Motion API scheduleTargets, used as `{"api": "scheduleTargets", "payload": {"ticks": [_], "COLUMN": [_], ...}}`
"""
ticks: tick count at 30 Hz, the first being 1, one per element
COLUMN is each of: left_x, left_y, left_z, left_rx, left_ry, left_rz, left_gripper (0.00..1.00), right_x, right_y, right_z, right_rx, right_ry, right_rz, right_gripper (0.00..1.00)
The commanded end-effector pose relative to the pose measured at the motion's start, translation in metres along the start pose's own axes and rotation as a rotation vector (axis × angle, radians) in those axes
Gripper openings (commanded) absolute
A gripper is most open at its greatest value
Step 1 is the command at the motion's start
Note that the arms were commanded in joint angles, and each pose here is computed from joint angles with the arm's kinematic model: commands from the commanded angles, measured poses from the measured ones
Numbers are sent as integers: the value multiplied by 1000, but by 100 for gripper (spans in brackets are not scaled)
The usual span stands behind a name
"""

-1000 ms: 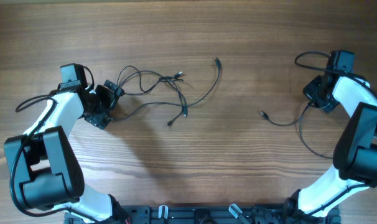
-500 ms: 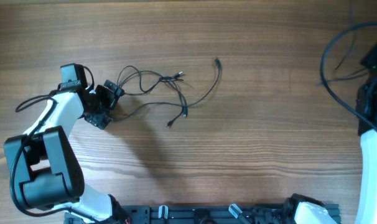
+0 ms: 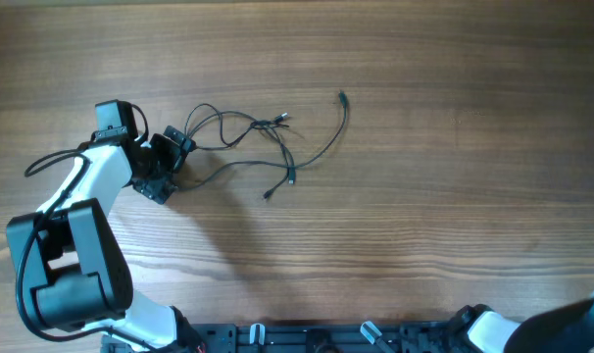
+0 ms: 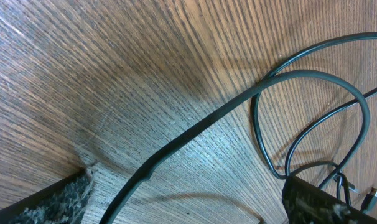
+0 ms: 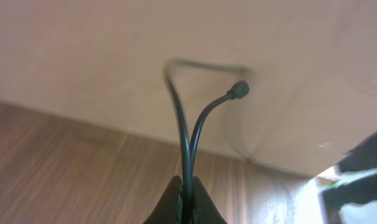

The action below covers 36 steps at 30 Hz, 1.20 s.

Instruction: Untangle cables

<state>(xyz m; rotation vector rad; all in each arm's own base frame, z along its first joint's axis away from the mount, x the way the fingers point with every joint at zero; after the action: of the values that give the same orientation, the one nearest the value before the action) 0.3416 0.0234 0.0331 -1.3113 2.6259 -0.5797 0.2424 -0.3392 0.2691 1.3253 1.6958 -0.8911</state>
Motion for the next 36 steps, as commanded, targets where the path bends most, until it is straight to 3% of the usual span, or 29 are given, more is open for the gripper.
{"api": "scheduleTargets", "payload": {"ticks": [1,7,13,14,15,17,18,19,23,26,32,36], "left_x": [-1,-1,-1,-1,-1,-1,-1,-1,-1,-1,-1,-1], "left_y": [0,0,0,0,0,0,0,0,0,0,0,0], "left_z": [-1,-1,-1,-1,-1,-1,-1,-1,-1,-1,-1,-1], "left_rx": [-10,-10,-10,-10,-10,-9,-10,-10,-9,-10,-10,-10], "left_ry": [-13,-13,-13,-13,-13,-13,-13,-13,-13,-13,-13,-13], "left_rz": [7,7,7,7,7,7,7,7,7,7,7,7], "left_gripper": [100,100,100,100,99,100,100,100,100,100,100,100], "right_x": [50,98,95,96,97,100,102,106,118,122,111,132], "right_y": [34,60,51,46,39,29,25,20,16,39,135,199], "right_z": [34,62,73,75,78,80,81,81,75,58,-25,-114], "right_rx": [-165,-234,-203,-189,-171,-150,-143,-131,-131,-278,-883,-1240], "right_ry": [178,320,311,318,328,343,353,371,435,494,598,727], "right_rz": [8,28,121,142,162,148,122,99,91,103,131,27], "right_gripper": [4,4,7,15,32,71,95,100,100,100,100,100]}}
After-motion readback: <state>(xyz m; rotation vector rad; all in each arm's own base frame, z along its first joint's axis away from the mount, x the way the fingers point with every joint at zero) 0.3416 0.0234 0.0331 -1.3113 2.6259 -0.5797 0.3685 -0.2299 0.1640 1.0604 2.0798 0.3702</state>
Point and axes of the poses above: each gripper's point midway between its finger pads, its own z axis out along the fingers, its own y axis along the line the jaws close on, x = y × z, the point moved 2 cm from there along -z, back along the fingers, and after that the axes turned 2 degrees about z, right-handed, at the moved point
